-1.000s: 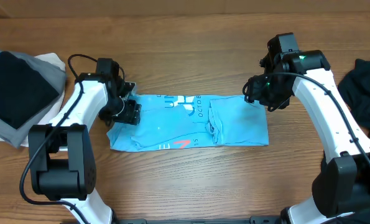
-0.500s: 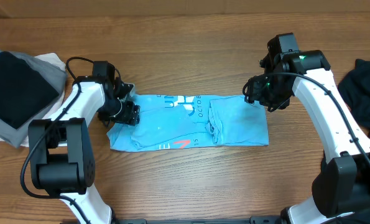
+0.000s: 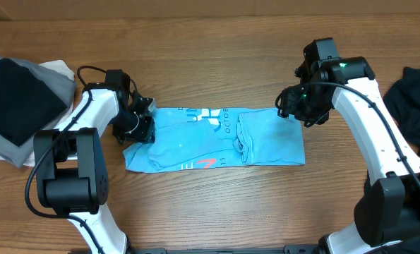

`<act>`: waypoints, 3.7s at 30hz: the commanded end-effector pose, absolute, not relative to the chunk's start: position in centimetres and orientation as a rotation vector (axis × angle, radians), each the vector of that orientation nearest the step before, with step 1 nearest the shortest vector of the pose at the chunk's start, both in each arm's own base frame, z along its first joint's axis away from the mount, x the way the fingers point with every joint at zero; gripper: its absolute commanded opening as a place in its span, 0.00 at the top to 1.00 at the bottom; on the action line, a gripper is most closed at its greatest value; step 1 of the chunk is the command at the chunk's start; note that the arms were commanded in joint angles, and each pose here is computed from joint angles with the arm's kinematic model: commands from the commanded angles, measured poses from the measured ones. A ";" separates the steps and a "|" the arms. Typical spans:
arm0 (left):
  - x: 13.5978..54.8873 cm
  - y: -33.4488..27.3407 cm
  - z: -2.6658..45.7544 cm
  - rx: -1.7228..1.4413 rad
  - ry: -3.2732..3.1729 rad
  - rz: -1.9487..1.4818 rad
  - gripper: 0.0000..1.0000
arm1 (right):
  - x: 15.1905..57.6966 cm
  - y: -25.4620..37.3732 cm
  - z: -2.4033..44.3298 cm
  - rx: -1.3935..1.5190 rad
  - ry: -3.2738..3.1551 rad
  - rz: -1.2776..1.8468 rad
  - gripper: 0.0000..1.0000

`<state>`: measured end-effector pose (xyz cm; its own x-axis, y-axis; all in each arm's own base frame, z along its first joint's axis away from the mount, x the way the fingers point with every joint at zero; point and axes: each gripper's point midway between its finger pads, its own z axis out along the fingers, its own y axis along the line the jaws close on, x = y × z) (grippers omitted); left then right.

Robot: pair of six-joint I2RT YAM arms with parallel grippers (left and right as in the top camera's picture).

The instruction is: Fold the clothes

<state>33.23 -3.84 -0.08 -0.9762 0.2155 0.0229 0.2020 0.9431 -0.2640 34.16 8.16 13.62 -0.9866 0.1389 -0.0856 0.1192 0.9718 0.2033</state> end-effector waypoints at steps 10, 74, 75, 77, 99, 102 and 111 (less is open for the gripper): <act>31.9 -6.3 -0.4 -0.282 -2.898 0.618 0.90 | 34.6 8.1 14.6 0.182 2.987 0.305 0.38; 36.7 -22.6 14.2 -0.568 -3.112 0.399 0.74 | 34.5 5.4 14.3 0.187 2.999 0.211 0.27; 37.1 -22.2 13.8 -0.566 -3.124 0.360 0.74 | 34.4 6.2 14.4 0.157 3.001 0.277 0.27; 37.7 -21.6 13.5 -0.530 -3.151 0.299 0.75 | 34.2 7.9 14.8 0.068 2.997 0.426 0.27; 40.9 -10.2 13.3 -0.041 -3.179 0.213 0.73 | 36.8 23.3 5.7 -0.332 2.870 0.928 0.25; 40.9 -10.3 13.3 -0.044 -3.179 0.214 0.73 | 37.5 23.5 3.8 -0.325 2.876 0.929 0.25; 40.9 -10.3 13.3 -0.045 -3.180 0.214 0.73 | 37.5 24.2 3.0 -0.329 2.876 1.004 0.50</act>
